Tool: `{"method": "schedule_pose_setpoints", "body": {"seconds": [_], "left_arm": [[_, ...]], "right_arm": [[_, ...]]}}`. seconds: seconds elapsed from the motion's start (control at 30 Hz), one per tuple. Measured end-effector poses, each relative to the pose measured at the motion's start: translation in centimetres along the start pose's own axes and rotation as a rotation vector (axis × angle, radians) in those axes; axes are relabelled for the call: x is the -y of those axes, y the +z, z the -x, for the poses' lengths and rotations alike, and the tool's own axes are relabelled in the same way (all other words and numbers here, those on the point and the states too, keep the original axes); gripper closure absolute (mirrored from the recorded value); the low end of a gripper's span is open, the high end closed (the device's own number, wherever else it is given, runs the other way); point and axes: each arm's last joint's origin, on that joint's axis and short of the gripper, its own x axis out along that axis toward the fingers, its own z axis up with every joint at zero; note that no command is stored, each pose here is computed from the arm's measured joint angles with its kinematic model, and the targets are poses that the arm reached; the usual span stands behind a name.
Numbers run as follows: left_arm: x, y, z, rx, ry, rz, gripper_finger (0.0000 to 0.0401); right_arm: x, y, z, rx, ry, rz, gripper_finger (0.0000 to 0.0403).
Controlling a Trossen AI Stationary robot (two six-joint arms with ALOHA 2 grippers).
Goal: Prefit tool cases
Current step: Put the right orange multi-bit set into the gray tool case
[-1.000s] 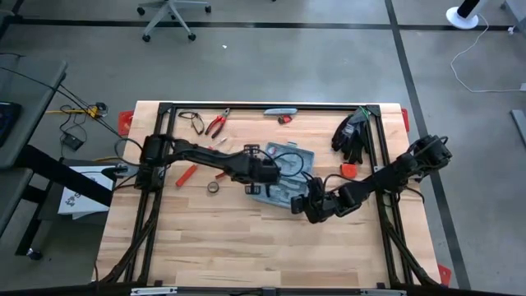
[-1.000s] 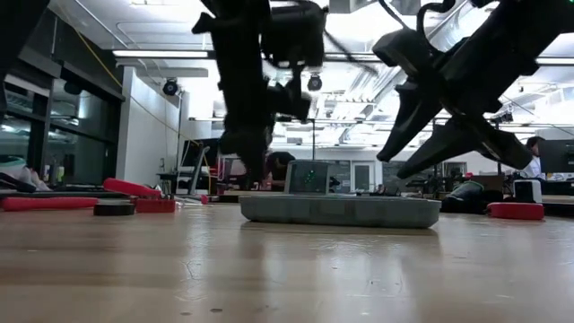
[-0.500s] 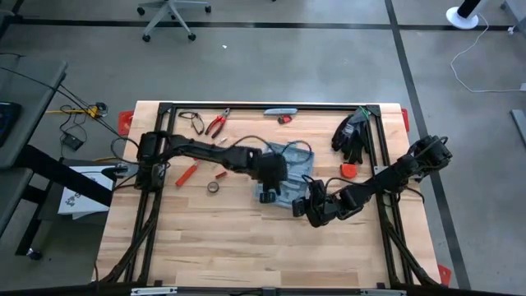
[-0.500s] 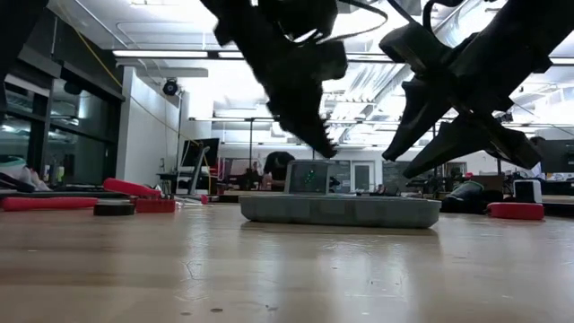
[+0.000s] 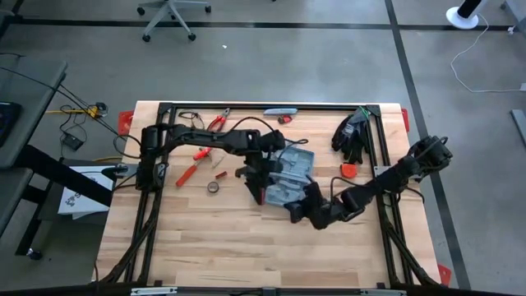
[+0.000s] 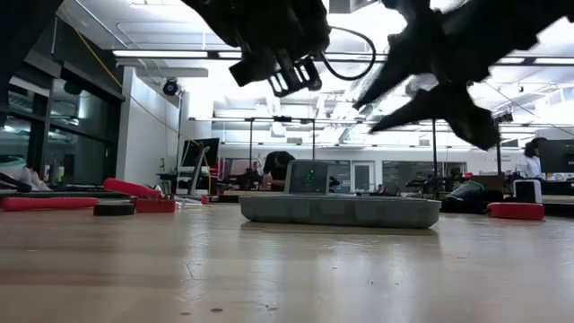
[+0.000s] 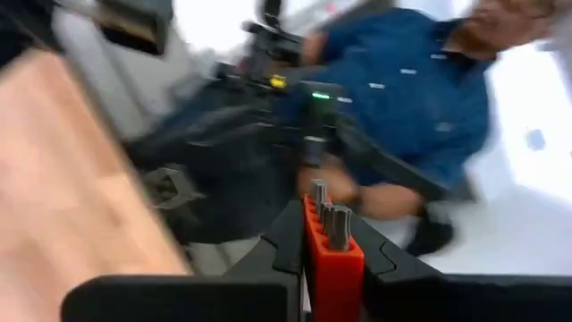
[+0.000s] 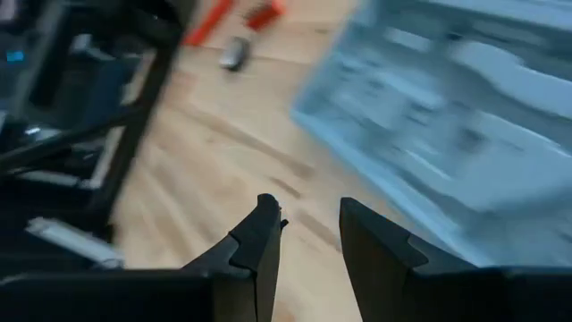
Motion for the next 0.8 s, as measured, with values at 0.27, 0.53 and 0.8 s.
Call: {"method": "schedule_pose_setpoints", "body": {"seconds": [0.27,0.53,0.8], "left_arm": [[-3.4,-0.5,0.8,0.03,0.834,0.004,0.0381],[-4.0,-0.9,0.2,-0.082,1.436,-0.082,0.0381],[-4.0,-0.9,-8.4,-0.279,1.804,-0.527,0.0381]], "right_arm": [[1.1,1.0,-0.7,-0.054,-0.092,-0.079,0.0293],[2.2,0.7,2.3,-0.076,-0.245,-0.073,0.0293],[3.7,1.0,3.9,-0.022,-0.392,-0.089,0.0293]]}}
